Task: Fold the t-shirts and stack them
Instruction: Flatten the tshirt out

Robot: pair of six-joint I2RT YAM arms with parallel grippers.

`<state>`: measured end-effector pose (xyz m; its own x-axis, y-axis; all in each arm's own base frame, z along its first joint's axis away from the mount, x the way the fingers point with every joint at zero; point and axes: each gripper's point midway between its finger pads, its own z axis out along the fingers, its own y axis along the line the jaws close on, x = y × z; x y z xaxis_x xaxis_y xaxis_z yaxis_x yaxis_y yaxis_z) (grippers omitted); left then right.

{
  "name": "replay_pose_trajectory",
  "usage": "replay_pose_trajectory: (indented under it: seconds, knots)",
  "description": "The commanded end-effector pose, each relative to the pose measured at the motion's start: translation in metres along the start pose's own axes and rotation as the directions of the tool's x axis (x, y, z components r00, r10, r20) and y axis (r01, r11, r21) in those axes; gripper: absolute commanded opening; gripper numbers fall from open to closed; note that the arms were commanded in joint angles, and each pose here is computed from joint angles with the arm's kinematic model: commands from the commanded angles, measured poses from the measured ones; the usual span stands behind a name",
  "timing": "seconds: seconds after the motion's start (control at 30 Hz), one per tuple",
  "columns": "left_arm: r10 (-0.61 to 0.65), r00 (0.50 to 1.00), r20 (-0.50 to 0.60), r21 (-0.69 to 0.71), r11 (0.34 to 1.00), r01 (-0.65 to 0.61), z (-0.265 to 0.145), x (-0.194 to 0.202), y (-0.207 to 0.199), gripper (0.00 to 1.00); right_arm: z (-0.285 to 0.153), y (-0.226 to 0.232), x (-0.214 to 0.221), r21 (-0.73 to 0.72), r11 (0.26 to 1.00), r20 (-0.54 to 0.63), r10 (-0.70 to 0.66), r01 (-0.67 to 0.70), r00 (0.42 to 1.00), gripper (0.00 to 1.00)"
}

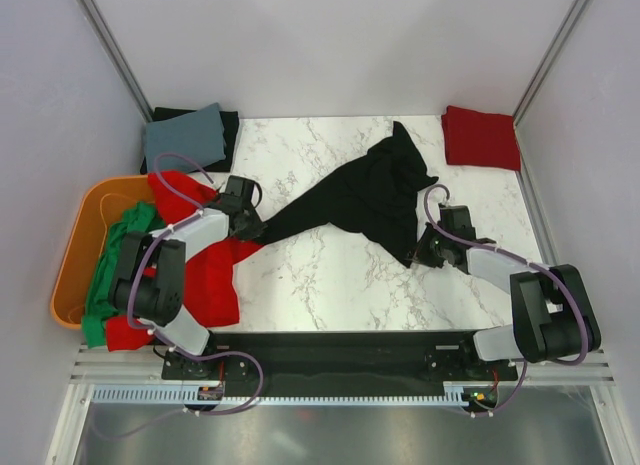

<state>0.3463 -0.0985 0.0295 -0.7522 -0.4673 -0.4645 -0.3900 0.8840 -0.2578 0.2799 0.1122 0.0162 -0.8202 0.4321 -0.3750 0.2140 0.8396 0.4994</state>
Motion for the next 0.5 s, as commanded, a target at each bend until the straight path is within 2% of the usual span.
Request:
replay_pose_trajectory:
  seconds: [0.0, 0.13, 0.27, 0.47]
  knots:
    - [-0.005, 0.995, 0.103, 0.079, 0.997, -0.004, -0.021, -0.036, -0.024, 0.02, -0.003, 0.002, -0.003, 0.007, 1.000, -0.011, -0.015, 0.015, 1.000, 0.00]
    - [-0.033, 0.984, 0.174, 0.075, 0.997, 0.021, -0.069, -0.065, -0.029, 0.02, -0.029, 0.018, -0.023, 0.009, 1.000, 0.041, -0.027, 0.026, 0.999, 0.00]
    - [-0.075, 0.948, 0.309, 0.182, 0.983, 0.018, -0.156, -0.108, -0.049, 0.02, -0.067, 0.043, -0.052, -0.006, 0.999, 0.122, -0.039, 0.040, 0.992, 0.00]
    - [-0.137, 0.885, 0.445, 0.330, 0.944, -0.020, -0.267, -0.150, -0.070, 0.02, -0.143, 0.075, -0.104, 0.035, 0.996, 0.266, -0.085, 0.079, 0.960, 0.00]
